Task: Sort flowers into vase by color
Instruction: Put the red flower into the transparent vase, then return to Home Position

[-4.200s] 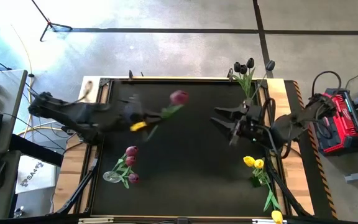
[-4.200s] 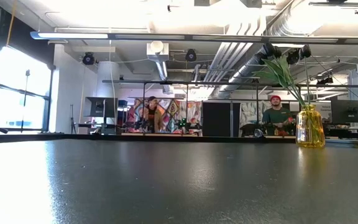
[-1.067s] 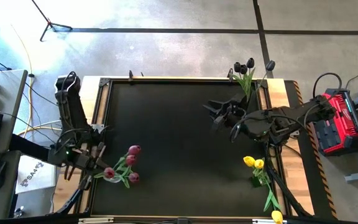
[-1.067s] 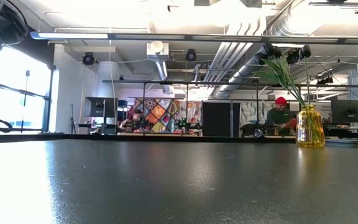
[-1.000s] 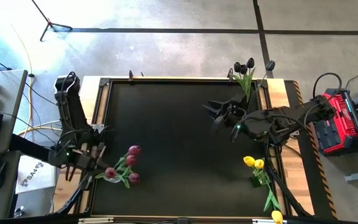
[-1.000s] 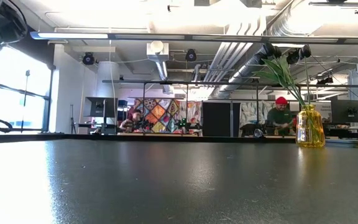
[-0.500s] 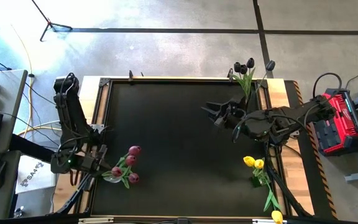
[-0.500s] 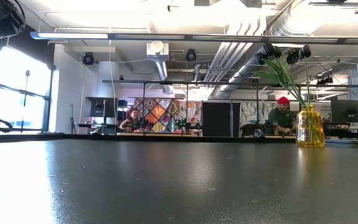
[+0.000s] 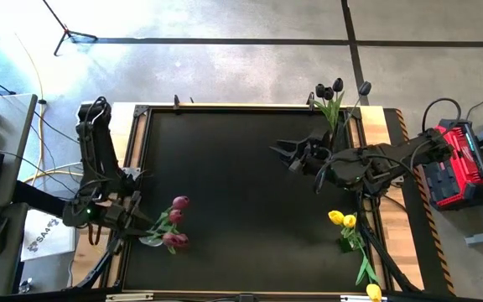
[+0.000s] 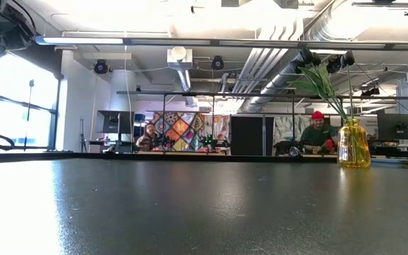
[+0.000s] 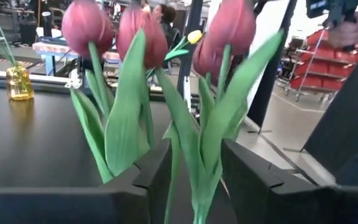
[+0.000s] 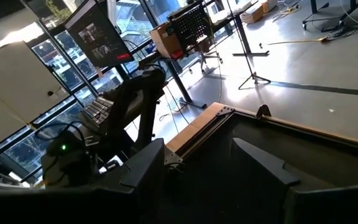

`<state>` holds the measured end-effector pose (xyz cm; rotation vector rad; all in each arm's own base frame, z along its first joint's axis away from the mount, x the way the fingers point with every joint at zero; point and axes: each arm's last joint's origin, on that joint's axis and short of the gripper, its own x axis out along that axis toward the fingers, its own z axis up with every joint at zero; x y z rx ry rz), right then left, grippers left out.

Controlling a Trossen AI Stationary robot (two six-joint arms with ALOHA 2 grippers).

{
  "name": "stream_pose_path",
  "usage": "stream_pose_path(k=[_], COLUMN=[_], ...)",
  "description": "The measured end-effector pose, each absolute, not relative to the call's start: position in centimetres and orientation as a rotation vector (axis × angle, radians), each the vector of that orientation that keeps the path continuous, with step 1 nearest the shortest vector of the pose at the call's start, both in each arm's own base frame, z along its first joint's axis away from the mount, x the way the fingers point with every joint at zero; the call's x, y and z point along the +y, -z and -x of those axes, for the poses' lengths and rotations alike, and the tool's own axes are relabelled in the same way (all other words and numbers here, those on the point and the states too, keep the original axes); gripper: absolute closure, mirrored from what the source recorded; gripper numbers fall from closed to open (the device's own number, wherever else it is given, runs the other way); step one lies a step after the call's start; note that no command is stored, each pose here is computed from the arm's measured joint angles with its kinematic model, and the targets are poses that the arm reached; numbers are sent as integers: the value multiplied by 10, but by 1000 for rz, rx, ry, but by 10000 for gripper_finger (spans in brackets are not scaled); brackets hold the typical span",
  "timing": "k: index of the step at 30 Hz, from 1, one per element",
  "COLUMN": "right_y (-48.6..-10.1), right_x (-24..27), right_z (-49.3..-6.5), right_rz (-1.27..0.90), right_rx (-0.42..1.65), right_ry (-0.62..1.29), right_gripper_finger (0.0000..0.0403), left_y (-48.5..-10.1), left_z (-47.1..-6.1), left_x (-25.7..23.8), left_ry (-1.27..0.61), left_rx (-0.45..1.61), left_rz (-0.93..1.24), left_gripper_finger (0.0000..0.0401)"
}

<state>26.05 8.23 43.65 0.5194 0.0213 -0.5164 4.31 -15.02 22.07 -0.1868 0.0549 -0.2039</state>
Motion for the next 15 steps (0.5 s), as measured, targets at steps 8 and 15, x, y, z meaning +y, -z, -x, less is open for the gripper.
stream_pose_path(k=[8,15], right_y=[-432,-431], right_x=[84,87], right_z=[-262,-264], right_rz=[-506,-501], right_rx=[69,82], right_ry=[490,464], right_gripper_finger=[231,231], left_y=[-248,-282], left_z=[-36,-35], left_x=[-131,-110], left_ry=[236,73], left_rx=[-10,-62], left_rz=[273,308], left_gripper_finger=[261,261])
